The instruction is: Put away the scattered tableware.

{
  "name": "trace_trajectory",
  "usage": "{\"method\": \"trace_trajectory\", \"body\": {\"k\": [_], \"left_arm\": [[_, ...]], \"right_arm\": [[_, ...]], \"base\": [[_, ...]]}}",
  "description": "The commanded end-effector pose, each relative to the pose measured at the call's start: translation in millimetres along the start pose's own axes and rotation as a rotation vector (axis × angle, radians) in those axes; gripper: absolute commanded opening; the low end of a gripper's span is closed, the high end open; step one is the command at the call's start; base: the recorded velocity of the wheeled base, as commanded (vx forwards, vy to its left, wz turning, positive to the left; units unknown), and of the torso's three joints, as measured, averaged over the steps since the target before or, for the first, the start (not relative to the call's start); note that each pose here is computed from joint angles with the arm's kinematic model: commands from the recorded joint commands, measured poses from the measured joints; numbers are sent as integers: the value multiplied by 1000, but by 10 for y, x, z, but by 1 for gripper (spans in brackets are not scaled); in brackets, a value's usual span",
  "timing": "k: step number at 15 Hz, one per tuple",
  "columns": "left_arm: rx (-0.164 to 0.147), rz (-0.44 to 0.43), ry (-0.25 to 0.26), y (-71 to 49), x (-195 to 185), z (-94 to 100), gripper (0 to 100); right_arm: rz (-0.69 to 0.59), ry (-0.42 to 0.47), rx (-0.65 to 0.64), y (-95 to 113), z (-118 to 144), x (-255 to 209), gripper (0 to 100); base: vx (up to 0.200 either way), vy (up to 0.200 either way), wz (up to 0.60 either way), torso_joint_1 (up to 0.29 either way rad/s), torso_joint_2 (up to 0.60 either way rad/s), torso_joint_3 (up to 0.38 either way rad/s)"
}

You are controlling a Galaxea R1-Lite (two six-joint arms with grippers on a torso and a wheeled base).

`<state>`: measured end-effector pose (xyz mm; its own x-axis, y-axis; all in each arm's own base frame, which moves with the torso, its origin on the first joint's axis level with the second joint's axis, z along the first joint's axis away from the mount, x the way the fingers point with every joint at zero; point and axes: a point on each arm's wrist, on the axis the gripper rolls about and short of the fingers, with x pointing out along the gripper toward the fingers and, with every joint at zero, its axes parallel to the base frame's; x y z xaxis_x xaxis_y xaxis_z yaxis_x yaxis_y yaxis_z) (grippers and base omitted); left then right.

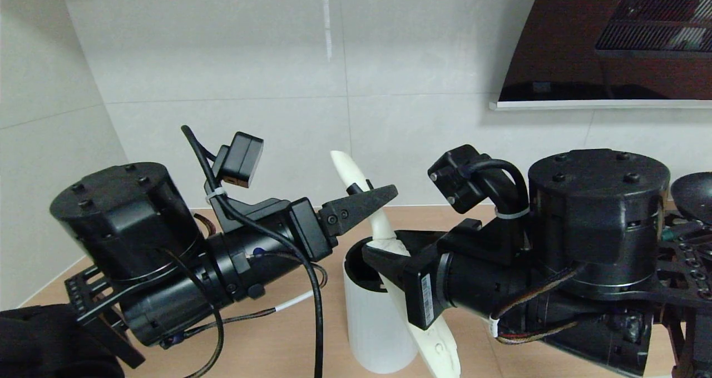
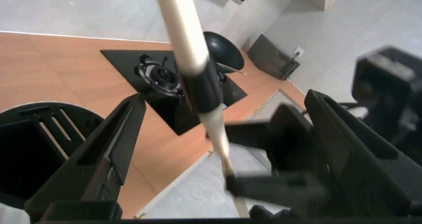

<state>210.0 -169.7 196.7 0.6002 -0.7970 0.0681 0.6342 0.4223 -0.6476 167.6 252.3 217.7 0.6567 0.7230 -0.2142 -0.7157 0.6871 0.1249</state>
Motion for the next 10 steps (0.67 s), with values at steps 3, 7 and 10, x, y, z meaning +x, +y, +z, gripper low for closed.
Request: {"method": "trace_trajectory", "body": {"k": [3, 7, 10], "left_arm": [[2, -7, -7, -9, 2, 10, 100], [-2, 4, 5, 26, 22, -22, 100], [-3, 5, 6, 28, 20, -25, 0]], "right_arm": [[8, 8, -4, 28, -26, -18, 0], [22, 8, -7, 70, -32, -43, 0], [29, -1, -10, 94, -17, -96, 0]], "base": [[0, 0, 0, 0, 0, 0], [0, 0, 0, 0, 0, 0], [0, 0, 0, 0, 0, 0]]}}
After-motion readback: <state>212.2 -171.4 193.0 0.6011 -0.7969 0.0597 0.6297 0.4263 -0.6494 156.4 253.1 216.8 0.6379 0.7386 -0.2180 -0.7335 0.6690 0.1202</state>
